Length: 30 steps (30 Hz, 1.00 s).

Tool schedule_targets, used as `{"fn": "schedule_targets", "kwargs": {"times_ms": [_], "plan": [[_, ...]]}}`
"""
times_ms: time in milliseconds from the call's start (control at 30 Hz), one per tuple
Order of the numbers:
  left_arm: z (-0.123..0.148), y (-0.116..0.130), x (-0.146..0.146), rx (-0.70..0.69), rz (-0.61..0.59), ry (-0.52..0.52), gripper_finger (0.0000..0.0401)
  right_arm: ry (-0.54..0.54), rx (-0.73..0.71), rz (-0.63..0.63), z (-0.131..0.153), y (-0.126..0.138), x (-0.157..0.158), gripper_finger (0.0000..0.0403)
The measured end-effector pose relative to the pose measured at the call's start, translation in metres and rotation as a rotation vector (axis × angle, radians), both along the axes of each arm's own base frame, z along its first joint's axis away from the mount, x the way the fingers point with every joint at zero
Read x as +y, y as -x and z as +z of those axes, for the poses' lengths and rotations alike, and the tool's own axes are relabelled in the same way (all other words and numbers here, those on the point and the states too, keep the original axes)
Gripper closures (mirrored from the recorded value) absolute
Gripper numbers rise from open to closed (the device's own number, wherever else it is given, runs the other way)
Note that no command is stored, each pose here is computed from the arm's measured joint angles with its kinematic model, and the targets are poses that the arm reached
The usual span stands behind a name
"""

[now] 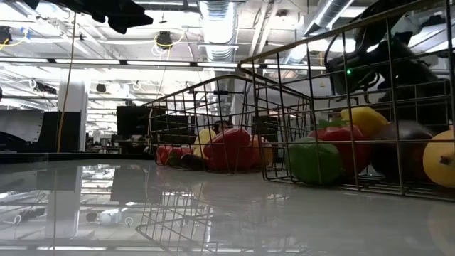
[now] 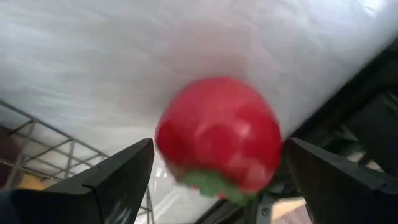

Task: Sort produce into baskets
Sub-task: Put the tomato into the right wire basket

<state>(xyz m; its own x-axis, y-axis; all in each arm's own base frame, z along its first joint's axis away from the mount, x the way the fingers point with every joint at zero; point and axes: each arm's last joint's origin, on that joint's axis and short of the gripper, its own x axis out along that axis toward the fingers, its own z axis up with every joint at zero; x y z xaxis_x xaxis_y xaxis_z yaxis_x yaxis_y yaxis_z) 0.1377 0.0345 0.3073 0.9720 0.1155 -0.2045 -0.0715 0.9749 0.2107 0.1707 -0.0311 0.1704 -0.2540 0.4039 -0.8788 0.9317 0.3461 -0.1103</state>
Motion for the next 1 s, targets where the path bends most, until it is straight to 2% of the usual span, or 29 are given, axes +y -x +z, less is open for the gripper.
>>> {"fn": "schedule_targets", "kwargs": {"times_ms": [267, 567, 700, 833, 1000], "plan": [[0.0, 0.0, 0.0, 0.003, -0.001, 0.001, 0.0182, -0.04, 0.012, 0.015, -0.018, -0.006, -0.002, 0.0017], [0.0, 0.0, 0.0, 0.002, 0.001, 0.0, 0.0182, -0.061, 0.006, 0.042, -0.018, -0.004, -0.004, 0.0069], [0.002, 0.0, 0.0, -0.021, 0.001, -0.014, 0.0182, 0.003, -0.073, 0.051, -0.001, -0.007, -0.01, 0.0065], [0.004, -0.001, 0.0, -0.036, 0.007, -0.019, 0.0182, 0.129, -0.173, 0.052, 0.027, -0.007, -0.016, 0.0063], [0.004, -0.001, 0.0, -0.039, 0.002, -0.004, 0.0182, 0.272, -0.375, 0.052, 0.069, -0.006, -0.013, 0.0066]]}}
